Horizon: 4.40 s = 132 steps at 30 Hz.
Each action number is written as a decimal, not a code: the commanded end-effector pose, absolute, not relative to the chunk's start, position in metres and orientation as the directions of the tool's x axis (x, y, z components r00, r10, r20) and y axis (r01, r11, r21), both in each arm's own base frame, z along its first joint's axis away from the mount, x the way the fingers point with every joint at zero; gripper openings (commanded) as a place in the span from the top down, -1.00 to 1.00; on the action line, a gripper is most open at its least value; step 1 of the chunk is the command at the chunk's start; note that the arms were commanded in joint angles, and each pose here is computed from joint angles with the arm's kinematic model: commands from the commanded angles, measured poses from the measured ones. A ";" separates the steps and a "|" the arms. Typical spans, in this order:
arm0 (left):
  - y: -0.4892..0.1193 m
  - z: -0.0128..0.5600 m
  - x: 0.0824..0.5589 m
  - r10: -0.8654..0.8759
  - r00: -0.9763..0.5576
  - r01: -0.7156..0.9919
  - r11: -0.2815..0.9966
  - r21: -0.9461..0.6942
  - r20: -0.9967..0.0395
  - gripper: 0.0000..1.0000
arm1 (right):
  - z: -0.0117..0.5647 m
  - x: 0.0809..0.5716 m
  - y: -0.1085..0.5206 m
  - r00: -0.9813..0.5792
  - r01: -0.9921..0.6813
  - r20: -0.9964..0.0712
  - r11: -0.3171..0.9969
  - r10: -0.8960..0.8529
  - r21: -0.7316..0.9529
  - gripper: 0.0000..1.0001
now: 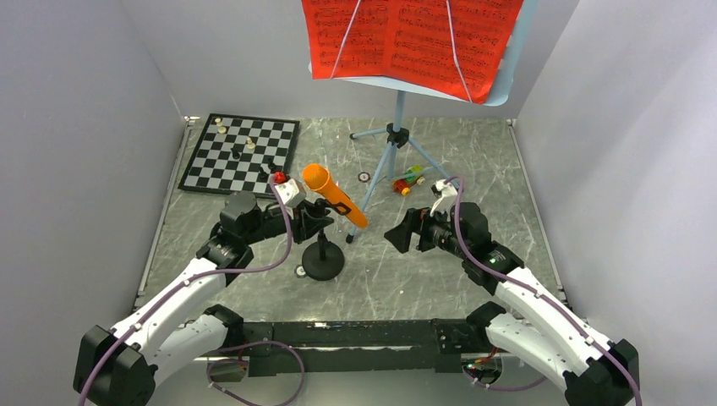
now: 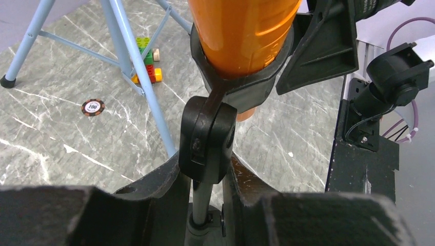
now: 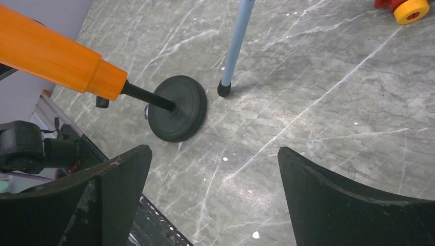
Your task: Pack up the instrument practice props
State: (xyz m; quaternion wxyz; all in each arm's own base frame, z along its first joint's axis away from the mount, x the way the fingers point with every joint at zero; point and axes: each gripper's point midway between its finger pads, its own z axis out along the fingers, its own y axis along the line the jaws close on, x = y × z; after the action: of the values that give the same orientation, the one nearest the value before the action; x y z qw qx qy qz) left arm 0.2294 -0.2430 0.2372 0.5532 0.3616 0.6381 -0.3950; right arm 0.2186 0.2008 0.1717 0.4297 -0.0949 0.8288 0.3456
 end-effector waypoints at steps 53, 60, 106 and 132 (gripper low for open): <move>-0.237 0.269 0.225 -0.313 0.135 0.547 0.814 -0.193 -0.940 1.00 | 0.173 0.223 0.334 -0.697 -0.620 -0.703 0.372 0.143 0.691 -0.33; -0.238 0.261 0.229 -0.279 0.114 0.528 0.830 -0.180 -0.953 1.00 | 0.177 0.218 0.347 -0.693 -0.653 -0.712 0.325 0.109 0.685 -0.58; -0.246 0.224 0.237 -0.207 0.002 0.477 0.860 -0.181 -0.978 1.00 | 0.133 0.219 0.322 -0.089 -0.750 -0.959 0.651 -0.270 -0.114 1.00; -0.243 0.206 0.238 -0.184 -0.018 0.462 0.870 -0.171 -0.983 1.00 | 0.120 0.188 0.324 0.237 -0.499 -0.777 0.613 -0.583 -0.613 0.09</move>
State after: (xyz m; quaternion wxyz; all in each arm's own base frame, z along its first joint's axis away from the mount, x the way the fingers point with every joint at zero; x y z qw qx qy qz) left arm 0.2305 -0.2562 0.2376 0.7114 0.1207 0.6370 -0.2714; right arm 0.1854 0.3543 0.1531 0.7089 -0.4267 0.5614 0.0147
